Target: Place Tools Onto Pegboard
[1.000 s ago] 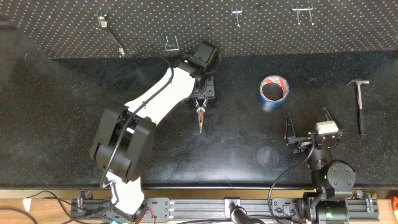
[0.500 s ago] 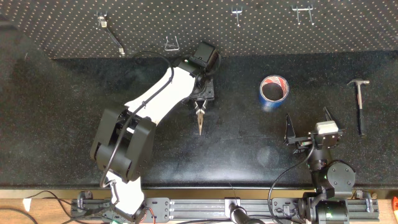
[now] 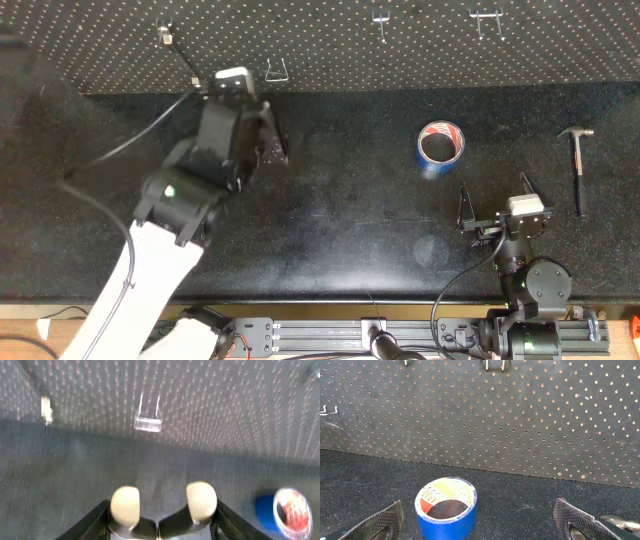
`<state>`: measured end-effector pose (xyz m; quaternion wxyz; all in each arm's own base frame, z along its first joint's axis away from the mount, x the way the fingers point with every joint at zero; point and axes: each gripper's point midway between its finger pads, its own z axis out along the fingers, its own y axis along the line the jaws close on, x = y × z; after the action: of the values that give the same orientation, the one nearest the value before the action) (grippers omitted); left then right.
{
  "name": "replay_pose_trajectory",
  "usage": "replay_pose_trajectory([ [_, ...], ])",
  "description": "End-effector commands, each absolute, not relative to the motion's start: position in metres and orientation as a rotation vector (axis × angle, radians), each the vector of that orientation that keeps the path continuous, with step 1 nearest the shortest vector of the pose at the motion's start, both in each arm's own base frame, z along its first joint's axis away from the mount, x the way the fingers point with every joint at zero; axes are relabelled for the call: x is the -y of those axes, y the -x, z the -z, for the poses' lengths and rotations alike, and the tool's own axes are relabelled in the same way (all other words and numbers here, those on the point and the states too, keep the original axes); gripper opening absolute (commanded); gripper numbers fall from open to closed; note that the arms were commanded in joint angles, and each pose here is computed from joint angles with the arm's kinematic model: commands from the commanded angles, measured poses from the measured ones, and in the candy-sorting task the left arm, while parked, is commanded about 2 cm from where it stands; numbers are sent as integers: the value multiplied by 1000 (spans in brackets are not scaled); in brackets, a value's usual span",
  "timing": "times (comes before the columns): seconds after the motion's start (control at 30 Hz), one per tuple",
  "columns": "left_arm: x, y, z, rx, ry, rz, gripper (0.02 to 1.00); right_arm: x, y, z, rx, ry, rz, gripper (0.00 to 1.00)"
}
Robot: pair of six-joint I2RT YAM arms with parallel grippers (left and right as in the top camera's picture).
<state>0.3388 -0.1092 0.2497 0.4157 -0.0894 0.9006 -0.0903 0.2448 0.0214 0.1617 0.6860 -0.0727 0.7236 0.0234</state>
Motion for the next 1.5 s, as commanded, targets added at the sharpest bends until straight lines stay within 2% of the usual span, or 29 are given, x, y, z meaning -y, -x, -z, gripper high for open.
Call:
replay_pose_trajectory([
  [0.03, 114, -387, -267, -2037, 39, 104, 27, -19, -245, -161, -1621, 162, -35, 976],
  [0.2, 120, -425, -289, -1863, -86, -30, 27, -19, -245, -161, -1621, 162, -35, 976],
  [0.4, 103, -430, -285, -1860, -21, -143, 29, -19, -245, -161, -1621, 162, -35, 976],
  [0.8, 102, -452, -290, -1781, 30, -117, 27, -19, -245, -161, -1621, 162, -35, 976],
  [1.17, 124, -464, -259, -1843, 12, 7, 29, -19, -245, -161, -1621, 162, -35, 976],
  [1.5, 117, -457, -214, -2006, -28, -64, 27, -19, -245, -161, -1621, 162, -35, 976],
])
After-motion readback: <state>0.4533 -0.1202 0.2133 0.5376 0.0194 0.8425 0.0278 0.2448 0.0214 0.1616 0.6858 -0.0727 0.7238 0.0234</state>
